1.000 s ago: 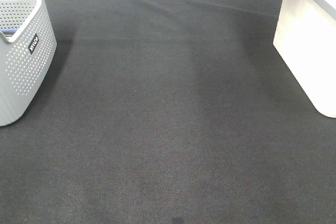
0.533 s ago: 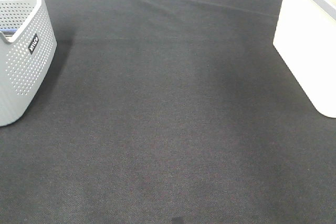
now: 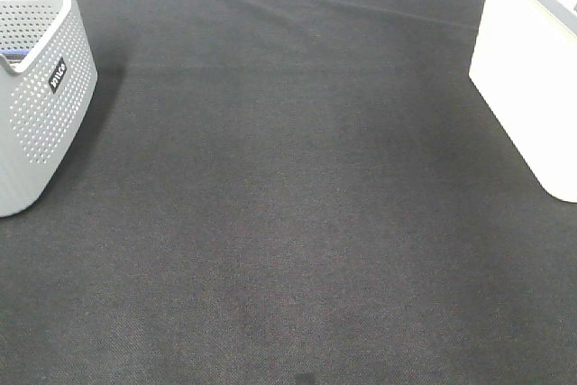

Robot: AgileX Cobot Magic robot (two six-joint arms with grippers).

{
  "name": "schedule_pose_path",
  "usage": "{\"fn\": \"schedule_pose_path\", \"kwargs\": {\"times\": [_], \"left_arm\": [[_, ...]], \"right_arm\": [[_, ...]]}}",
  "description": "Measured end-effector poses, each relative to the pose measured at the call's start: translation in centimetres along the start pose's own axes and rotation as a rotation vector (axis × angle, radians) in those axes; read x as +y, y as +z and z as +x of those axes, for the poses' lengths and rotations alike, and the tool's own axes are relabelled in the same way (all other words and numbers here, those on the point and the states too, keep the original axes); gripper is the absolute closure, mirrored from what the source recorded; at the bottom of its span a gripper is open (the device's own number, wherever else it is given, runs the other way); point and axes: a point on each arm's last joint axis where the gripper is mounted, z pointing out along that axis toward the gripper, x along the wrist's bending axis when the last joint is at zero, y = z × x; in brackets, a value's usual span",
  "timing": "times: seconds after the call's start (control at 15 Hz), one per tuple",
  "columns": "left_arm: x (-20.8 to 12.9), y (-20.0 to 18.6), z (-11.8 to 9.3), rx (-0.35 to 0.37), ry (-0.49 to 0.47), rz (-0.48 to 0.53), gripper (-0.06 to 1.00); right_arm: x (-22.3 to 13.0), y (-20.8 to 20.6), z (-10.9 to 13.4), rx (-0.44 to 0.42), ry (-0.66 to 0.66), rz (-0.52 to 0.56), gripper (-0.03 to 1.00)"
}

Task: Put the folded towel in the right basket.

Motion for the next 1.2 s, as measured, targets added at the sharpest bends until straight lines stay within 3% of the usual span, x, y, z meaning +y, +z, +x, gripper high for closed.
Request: {"fn": "schedule_pose_path", "kwargs": {"times": [0.07,0.13,0.27,0.4,0.47,0.53,0.93,1.2], "left_arm": [[0.0,0.0,0.0,0.0,0.0,0.0,-0.03],[0.0,0.0,0.0,0.0,0.0,0.0,-0.03],[0.0,0.0,0.0,0.0,0.0,0.0,-0.03],[0.0,0.0,0.0,0.0,0.0,0.0,-0.03],[0.0,0.0,0.0,0.0,0.0,0.0,-0.03],[0.0,0.0,0.0,0.0,0.0,0.0,-0.03],[0.0,0.0,0.0,0.0,0.0,0.0,-0.03],[0.0,0.0,0.0,0.0,0.0,0.0,-0.03]], "right_arm": [[-0.1,1.0,-0.3,-0.013,0.02,0.02,0.55],[-0.2,1.2,-0.3,-0.016,0.024,0.024,0.4],[-0.1,1.0,-0.2,-0.014,0.025,0.02,0.26],[0.0,0.6,0.3,-0.01,0.016,0.012,0.25],[0.3,-1.1,2.5,0.007,-0.025,-0.022,0.25],[0.3,-1.1,2.5,0.007,-0.025,-0.022,0.25],[-0.6,-7.2,12.5,0.118,-0.208,-0.119,0.24],[-5.3,-11.0,13.4,0.142,-0.233,-0.058,0.24]]}}
